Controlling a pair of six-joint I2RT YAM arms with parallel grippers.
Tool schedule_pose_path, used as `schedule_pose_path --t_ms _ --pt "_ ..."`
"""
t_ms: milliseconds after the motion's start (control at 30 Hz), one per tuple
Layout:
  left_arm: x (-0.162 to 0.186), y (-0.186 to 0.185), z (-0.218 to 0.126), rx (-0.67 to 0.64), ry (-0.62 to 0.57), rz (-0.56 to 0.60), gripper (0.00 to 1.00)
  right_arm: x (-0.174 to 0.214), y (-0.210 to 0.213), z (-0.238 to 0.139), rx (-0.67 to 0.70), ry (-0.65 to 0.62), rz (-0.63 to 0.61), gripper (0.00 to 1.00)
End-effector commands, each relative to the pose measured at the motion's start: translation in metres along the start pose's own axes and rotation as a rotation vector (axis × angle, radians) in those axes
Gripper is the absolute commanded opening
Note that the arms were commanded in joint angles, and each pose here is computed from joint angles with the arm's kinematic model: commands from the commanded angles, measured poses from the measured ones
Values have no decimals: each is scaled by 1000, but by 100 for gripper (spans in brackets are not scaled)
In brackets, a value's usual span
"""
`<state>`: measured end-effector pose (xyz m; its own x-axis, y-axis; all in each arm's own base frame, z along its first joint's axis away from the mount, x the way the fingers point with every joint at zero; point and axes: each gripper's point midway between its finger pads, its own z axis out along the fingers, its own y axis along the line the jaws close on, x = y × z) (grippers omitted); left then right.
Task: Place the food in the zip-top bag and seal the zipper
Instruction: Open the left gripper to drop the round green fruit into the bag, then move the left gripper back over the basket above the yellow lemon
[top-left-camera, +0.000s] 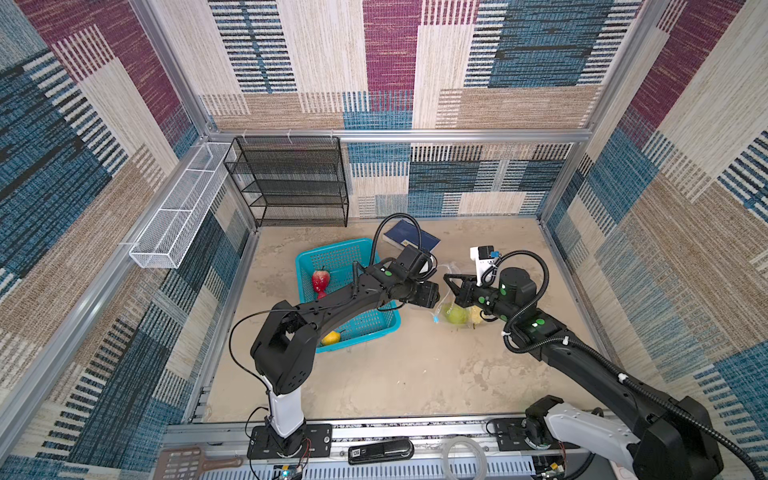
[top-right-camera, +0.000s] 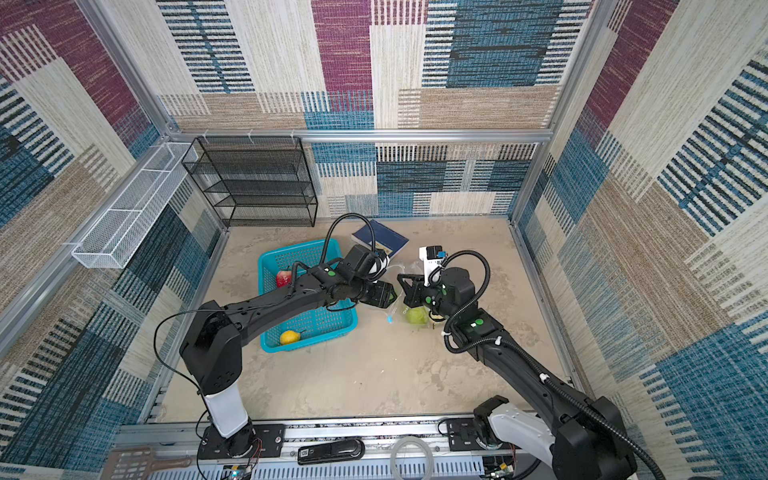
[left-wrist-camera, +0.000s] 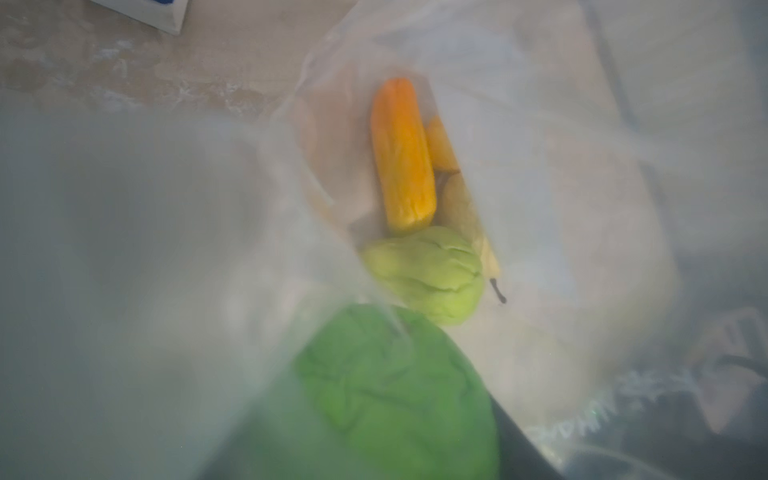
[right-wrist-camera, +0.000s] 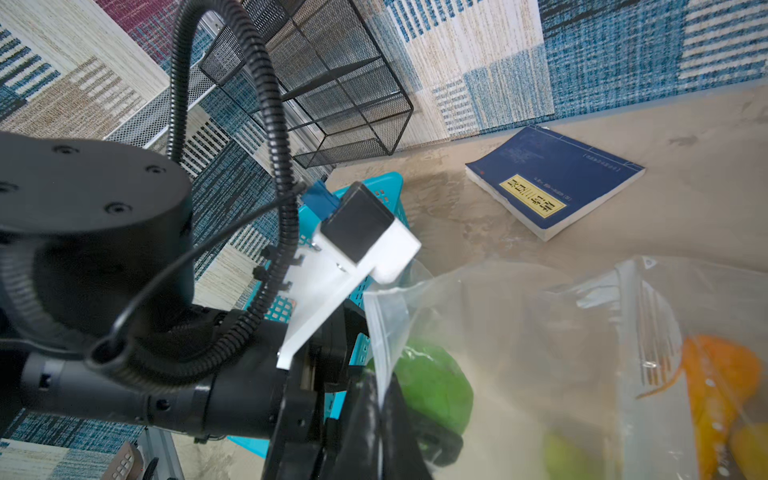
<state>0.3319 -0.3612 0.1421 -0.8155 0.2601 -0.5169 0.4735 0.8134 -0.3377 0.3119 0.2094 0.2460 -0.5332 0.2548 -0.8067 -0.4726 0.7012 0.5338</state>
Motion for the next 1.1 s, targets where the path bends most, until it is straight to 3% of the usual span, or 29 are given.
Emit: schedule_pose_path --t_ms 0,400,667,933,1067 --pt "4 13 0 -81 16 32 67 -4 6 0 -30 -19 -16 0" --pt "-3 6 -14 -53 -12 13 86 -4 4 -2 -20 -22 -15 0" --pt "-11 -2 -51 -6 -109 -1 87 -3 3 -1 -13 -19 -14 0" --pt "12 52 -103 -176 -222 -47 90 0 -1 -2 -4 -29 2 0" --pt "41 92 -113 -248 -198 -141 90 2 -2 0 -7 -21 11 0"
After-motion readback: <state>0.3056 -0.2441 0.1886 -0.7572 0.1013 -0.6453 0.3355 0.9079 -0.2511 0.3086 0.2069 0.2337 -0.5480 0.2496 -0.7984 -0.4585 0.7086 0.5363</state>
